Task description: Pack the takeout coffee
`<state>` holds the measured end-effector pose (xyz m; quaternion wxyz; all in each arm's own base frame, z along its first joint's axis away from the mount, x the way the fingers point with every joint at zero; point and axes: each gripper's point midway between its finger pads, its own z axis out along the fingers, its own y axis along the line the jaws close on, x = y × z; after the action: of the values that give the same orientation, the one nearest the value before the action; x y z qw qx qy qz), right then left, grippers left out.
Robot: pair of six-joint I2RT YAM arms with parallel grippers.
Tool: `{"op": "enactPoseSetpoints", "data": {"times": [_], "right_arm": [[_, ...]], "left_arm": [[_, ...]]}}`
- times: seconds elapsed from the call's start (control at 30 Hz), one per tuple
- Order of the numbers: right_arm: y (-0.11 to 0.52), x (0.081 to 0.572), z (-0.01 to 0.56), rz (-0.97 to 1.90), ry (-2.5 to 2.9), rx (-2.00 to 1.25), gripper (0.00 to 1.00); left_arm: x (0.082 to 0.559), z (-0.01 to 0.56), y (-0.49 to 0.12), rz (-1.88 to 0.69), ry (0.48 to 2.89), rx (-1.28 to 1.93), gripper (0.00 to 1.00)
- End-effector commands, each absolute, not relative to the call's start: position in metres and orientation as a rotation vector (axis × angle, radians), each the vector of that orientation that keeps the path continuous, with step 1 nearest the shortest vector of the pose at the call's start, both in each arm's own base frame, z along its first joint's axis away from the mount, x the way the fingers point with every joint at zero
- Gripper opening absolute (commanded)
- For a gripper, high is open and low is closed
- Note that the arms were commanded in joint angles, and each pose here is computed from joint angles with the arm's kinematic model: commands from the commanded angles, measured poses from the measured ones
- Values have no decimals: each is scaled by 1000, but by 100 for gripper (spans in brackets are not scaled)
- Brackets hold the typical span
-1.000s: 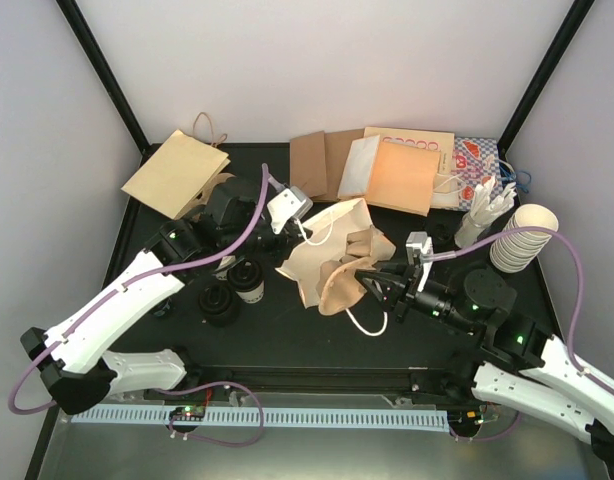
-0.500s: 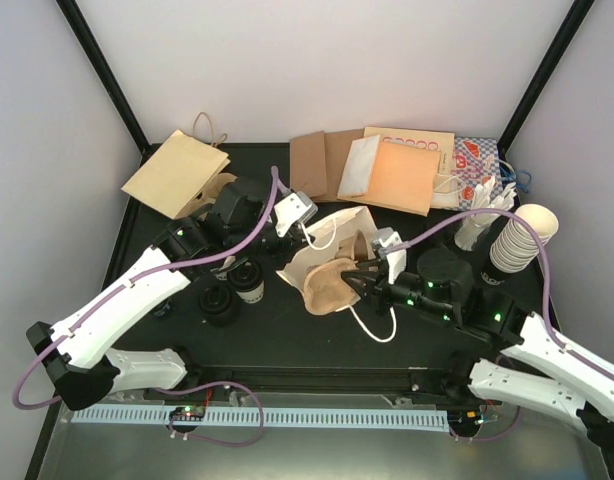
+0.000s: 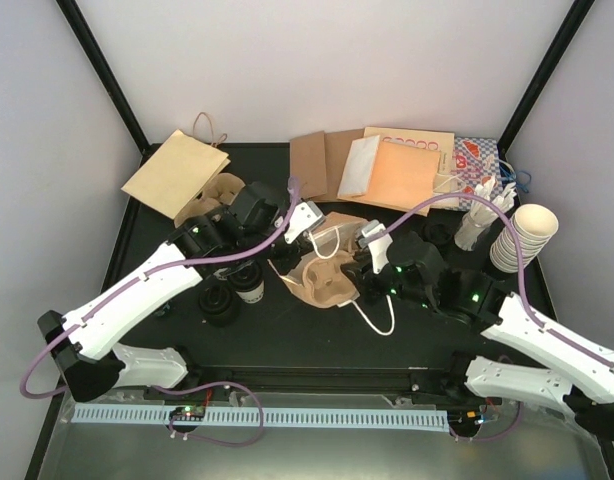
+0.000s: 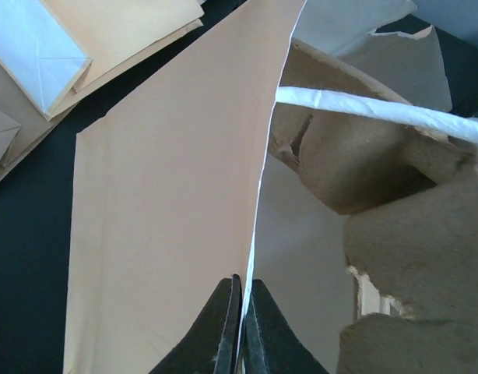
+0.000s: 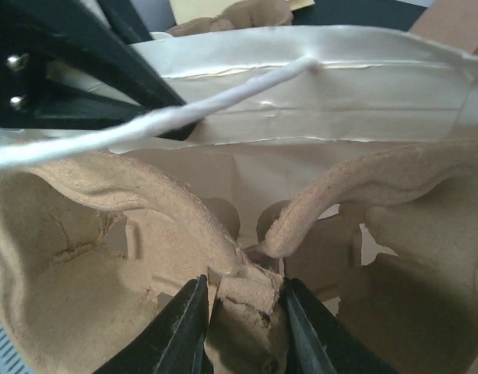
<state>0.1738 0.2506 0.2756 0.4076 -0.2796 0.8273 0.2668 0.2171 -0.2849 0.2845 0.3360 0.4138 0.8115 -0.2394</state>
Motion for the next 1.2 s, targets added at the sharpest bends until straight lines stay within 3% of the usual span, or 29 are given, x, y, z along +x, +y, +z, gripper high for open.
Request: {"op": "enactPoseSetpoints", "data": {"times": [0.0,0.77,1.17], "right_arm": [[237,192,275,516,2118,-638,28],[230,194,226,209,2154,-642,30],[218,201,265,309,2060,-389,30]], "left_arm": [[218,293,-286,-570,2084,1103,2],[222,283,-295,-492,2112,1124,2],[213,271,-300,-479,2152,1174,2]]}}
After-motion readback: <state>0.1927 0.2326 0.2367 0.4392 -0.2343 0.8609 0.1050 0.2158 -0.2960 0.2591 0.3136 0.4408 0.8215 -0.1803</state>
